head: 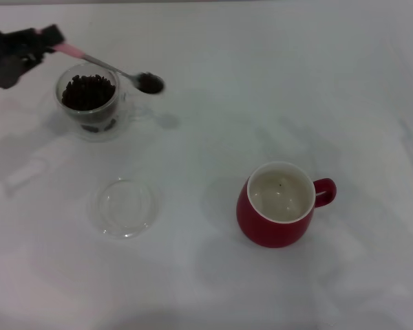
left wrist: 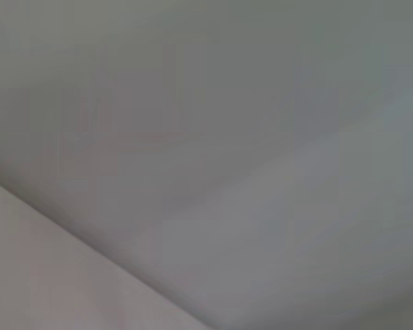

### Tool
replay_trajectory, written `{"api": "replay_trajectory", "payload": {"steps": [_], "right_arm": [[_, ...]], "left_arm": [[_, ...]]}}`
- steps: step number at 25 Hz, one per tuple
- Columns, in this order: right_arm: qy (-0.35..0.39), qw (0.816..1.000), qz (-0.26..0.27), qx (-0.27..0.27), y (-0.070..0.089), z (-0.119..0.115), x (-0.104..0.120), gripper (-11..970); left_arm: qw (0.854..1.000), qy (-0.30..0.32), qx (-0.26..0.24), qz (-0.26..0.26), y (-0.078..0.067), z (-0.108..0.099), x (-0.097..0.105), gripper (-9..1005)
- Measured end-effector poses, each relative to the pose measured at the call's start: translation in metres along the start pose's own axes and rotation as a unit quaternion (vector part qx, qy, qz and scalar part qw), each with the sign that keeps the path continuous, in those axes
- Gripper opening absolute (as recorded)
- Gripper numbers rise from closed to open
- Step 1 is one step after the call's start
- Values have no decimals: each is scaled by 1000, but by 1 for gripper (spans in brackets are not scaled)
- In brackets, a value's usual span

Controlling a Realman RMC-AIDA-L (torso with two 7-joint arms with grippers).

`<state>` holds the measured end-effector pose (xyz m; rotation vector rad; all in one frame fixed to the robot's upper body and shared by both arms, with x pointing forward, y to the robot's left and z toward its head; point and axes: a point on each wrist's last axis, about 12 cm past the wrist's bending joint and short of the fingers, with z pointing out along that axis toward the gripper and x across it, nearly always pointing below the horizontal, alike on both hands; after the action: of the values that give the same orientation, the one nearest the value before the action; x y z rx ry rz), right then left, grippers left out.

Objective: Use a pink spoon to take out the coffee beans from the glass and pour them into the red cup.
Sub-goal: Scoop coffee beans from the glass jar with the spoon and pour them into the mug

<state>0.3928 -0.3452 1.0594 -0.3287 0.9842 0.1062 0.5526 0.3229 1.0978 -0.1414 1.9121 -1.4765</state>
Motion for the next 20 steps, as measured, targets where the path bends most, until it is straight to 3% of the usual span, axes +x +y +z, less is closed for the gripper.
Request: {"api": "replay_trajectory", "payload": {"steps": [1,10,20], "right_arm": [[0,1000,0,0,0,0,0,538],[-2,1000,-2,-1,0,2,1,538],[-5,1000,-1,-4,1,1,-1,537]], "left_arm": [[999,30,18,9,-7,12,1,127],[988,127,79,33,-32,51,9,127],[973,203,95,57,-48,86,20,128]]}}
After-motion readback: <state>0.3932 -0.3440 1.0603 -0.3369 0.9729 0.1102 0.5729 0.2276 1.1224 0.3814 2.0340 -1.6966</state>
